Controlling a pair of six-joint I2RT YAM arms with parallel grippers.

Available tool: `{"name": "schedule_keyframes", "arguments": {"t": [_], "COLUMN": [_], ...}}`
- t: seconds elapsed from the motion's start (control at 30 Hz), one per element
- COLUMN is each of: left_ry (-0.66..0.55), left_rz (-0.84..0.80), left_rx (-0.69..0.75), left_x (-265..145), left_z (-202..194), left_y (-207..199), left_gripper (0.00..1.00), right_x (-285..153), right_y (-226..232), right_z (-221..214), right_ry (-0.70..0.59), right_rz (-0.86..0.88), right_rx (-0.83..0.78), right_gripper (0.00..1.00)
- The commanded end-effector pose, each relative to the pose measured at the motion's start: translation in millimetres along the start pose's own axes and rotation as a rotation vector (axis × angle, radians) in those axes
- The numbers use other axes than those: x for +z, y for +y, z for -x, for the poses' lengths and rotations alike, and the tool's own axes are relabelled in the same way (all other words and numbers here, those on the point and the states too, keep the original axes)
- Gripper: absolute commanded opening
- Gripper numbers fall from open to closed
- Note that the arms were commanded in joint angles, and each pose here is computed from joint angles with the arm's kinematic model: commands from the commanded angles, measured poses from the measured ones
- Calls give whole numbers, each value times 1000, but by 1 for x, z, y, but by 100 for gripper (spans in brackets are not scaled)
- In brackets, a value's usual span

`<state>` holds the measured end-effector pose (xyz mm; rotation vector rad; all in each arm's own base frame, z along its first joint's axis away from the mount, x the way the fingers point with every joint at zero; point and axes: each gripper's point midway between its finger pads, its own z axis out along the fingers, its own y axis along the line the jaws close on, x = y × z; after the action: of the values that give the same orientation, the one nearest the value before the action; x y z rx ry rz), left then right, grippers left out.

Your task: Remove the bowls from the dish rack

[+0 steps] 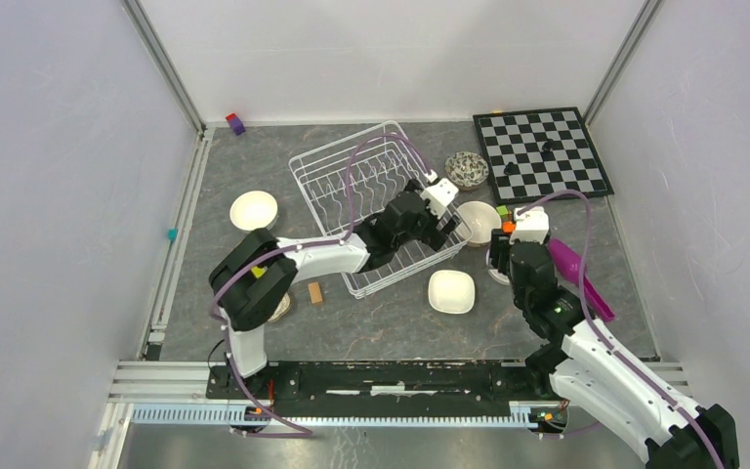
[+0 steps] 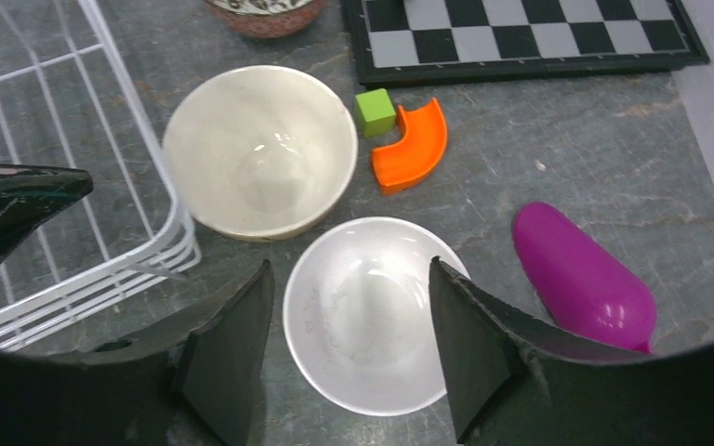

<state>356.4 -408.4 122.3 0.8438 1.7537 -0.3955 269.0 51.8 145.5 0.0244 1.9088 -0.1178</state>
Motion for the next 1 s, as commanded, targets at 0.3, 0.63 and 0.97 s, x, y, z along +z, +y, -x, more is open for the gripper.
{"name": "schedule_keyframes", "arguments": {"t": [0.3, 0.63, 0.97], "left_ry": [-93, -20, -15], "left_rz": [186, 278, 552], "left_rx": [-200, -406, -567], "left_x": [-122, -204, -249], "left_z": [70, 13, -34], "left_y": [51, 86, 127], "left_gripper": [100, 100, 100], "right_x": [16, 57, 108], "right_y": [94, 119, 139], "right_z": [56, 40, 47], "right_ry": [28, 153, 171], "right_rz": [385, 361, 281], "right_rx": [-42, -75, -94], "right_gripper": [59, 46, 26]}}
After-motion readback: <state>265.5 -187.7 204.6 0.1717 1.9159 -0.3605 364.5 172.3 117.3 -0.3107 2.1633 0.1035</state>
